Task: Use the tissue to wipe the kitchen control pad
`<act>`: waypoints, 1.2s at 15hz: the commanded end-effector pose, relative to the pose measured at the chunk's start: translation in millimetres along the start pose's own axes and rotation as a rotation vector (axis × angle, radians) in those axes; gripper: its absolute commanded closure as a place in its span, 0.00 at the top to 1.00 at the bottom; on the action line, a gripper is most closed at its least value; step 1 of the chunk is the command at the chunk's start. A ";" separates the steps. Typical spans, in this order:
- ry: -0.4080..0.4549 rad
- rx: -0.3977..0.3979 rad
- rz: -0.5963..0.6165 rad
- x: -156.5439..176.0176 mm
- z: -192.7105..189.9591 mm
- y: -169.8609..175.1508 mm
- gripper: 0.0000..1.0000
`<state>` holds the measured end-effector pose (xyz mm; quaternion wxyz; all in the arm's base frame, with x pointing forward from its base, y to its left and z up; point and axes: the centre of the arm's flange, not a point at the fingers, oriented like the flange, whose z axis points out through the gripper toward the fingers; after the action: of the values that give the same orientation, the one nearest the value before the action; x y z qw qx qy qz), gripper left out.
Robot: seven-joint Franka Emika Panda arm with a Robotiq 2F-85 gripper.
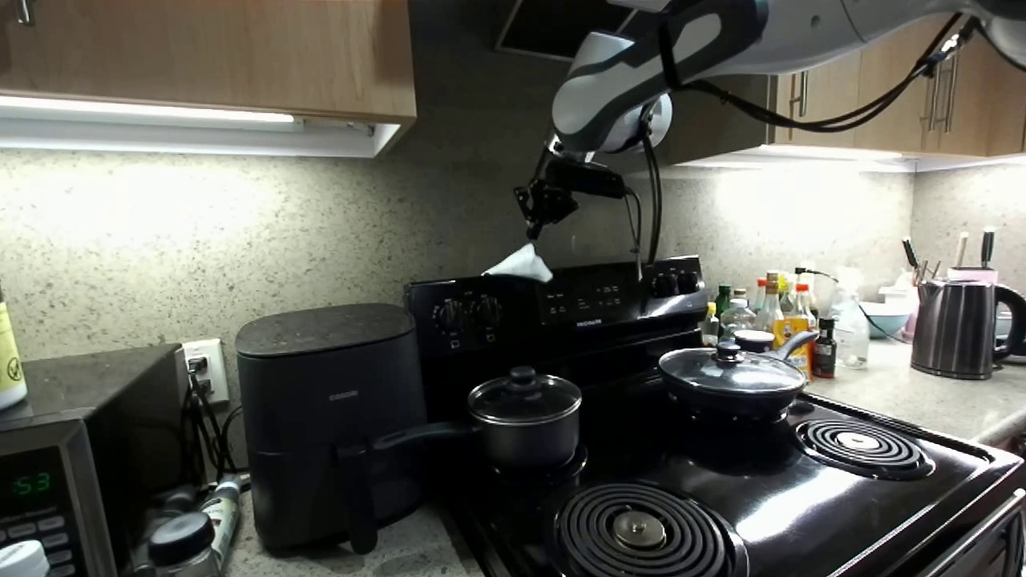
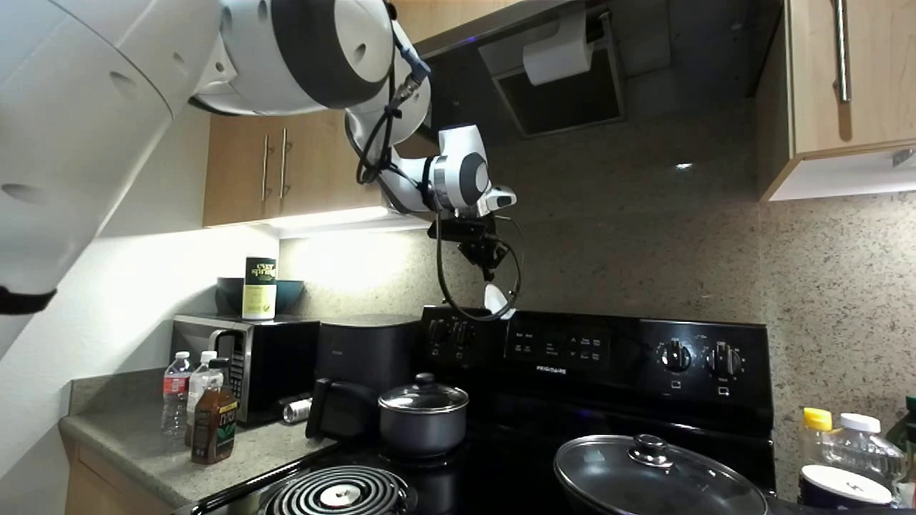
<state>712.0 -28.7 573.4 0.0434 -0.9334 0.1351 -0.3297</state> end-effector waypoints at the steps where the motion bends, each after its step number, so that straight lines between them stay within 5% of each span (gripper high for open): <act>1: -0.182 -0.027 -0.081 -51.0 -40.9 22.7 0.08; 2: -0.204 -0.077 -0.085 -55.5 -43.6 28.1 0.08; 3: -0.151 -0.024 -0.041 -26.0 -18.9 17.6 0.08; 13: -0.197 -0.087 -0.046 -44.6 -30.7 31.0 0.06; 14: -0.187 -0.111 -0.047 -45.0 -26.7 30.0 0.31; 18: -0.101 -0.204 -0.038 -42.1 -15.5 26.4 0.51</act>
<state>658.9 -46.5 560.7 -0.0207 -0.9616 0.1280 -0.2419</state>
